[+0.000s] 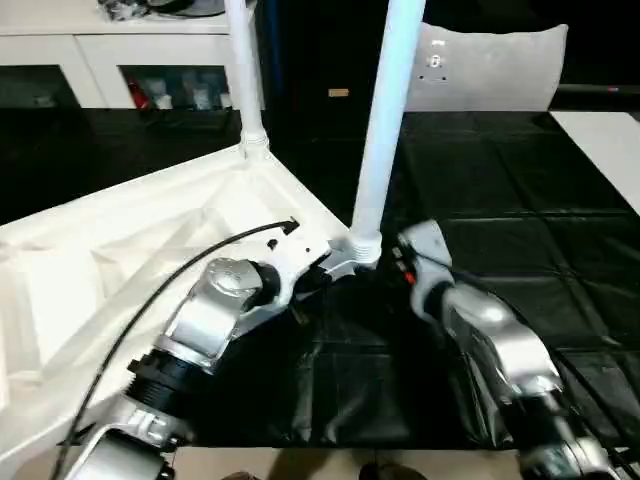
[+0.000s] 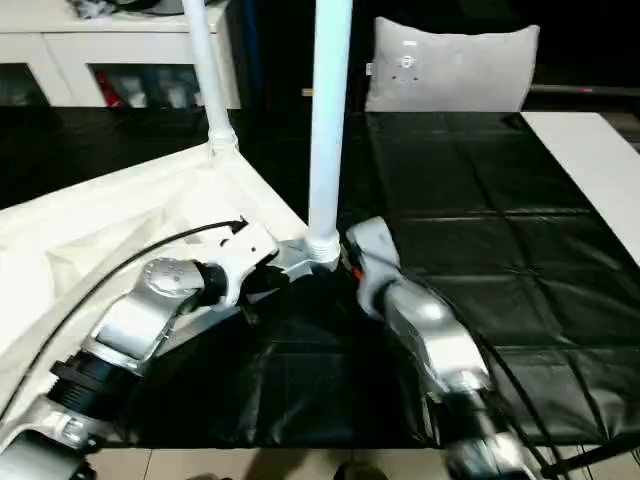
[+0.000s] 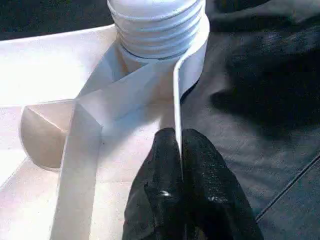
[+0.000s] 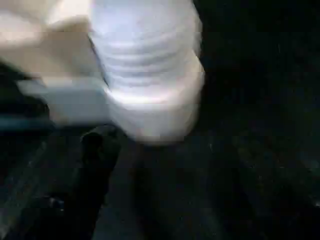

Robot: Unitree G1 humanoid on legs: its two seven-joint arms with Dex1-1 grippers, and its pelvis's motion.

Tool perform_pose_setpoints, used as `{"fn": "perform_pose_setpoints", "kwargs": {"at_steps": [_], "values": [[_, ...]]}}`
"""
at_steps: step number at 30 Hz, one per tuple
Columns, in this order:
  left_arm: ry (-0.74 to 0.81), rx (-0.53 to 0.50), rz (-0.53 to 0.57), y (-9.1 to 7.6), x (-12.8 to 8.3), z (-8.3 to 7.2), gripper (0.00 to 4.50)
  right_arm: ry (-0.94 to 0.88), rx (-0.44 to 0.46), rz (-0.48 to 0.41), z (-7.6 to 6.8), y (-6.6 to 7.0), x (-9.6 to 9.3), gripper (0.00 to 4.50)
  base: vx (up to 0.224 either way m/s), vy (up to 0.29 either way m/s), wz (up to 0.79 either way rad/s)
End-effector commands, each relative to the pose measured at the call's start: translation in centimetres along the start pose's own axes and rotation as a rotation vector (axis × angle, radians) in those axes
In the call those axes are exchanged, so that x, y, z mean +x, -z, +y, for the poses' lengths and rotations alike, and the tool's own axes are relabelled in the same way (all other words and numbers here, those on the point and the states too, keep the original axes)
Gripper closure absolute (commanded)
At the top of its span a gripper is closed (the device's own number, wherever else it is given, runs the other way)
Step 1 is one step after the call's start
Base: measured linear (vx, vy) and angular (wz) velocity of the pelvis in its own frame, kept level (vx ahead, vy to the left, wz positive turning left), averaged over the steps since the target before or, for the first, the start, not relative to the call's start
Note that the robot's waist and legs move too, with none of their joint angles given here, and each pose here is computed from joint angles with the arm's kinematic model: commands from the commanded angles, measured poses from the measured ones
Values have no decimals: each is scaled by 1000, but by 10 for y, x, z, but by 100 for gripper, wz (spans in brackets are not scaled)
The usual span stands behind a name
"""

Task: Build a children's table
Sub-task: Rotate leg to tighten

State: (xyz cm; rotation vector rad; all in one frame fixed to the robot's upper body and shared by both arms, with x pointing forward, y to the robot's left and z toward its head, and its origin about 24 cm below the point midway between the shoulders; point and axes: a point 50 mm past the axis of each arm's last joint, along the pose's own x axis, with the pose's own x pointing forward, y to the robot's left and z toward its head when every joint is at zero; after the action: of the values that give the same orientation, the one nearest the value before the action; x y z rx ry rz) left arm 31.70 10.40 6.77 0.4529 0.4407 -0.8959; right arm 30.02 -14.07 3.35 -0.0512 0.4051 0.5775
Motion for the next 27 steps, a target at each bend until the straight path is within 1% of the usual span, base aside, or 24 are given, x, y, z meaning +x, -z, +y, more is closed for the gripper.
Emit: {"fn": "perform_pose_setpoints", "kwargs": {"at_steps": [1, 4, 5, 7, 8, 9, 11, 12, 14, 15, 16, 17, 18, 19, 20, 23, 24, 26, 27], "values": [[4, 80, -48, -11, -4, 8, 450, -31, -16, -52, -6, -11, -12, 6, 0, 0, 0], [58, 106, -39, -5, -3, 6, 450, -33, -52, -74, -15, -14, -22, 6, 0, 0, 0], [96, 134, -38, -3, -3, 5, 450, -40, -110, -93, -21, -17, -28, 6, 0, 0, 0], [108, 141, -33, -1, -3, 4, 450, -57, -114, -101, -22, -19, -30, 6, 0, 0, 0], [126, 162, -28, 1, -3, 4, 450, -78, -131, -111, -25, -21, -35, 6, 0, 0, 0], [171, 189, -27, 4, -4, 4, 450, -122, -176, -124, -28, -26, -41, 6, 0, 0, 0], [185, 200, -27, 5, -4, 4, 450, -139, -182, -130, -28, -27, -43, 6, 0, 0, 0], [231, 222, -25, 8, -5, 4, 450, -184, -189, -149, -29, -31, -47, 6, 0, 0, 0], [289, 269, -24, 10, -6, 4, 450, -253, -192, -141, -29, -34, -52, 6, 0, 0, 0], [331, 303, -34, 11, -7, 3, 450, -309, -198, -120, -27, -33, -54, 6, 0, 0, 0], [364, 316, -41, 12, -8, 1, 450, -350, -208, -100, -26, -32, -55, 6, 0, 0, 0], [364, 316, -41, 12, -8, 1, 450, -350, -208, -100, -26, -32, -55, 6, 0, 0, 0], [437, 334, -55, 12, -10, -2, 450, -417, -248, -72, -24, -30, -57, 6, 0, 0, 0], [437, 334, -55, 12, -10, -2, 450, -417, -248, -72, -24, -30, -57, 6, 0, 0, 0], [506, 346, -65, 12, -12, -4, 450, -486, -278, -32, -20, -26, -58, 6, 0, 0, 0], [553, 363, -67, 12, -13, -5, 450, -535, -289, -3, -17, -23, -59, 6, 0, 0, 0], [593, 390, -60, 13, -14, -4, 450, -568, -313, 11, -13, -21, -57, 6, 0, 0, 0], [619, 407, -54, 13, -14, -4, 450, -582, -327, 8, -12, -20, -55, 6, 0, 0, 0], [631, 414, -53, 13, -15, -4, 450, -593, -315, 6, -11, -20, -54, 6, 0, 0, 0]]}}
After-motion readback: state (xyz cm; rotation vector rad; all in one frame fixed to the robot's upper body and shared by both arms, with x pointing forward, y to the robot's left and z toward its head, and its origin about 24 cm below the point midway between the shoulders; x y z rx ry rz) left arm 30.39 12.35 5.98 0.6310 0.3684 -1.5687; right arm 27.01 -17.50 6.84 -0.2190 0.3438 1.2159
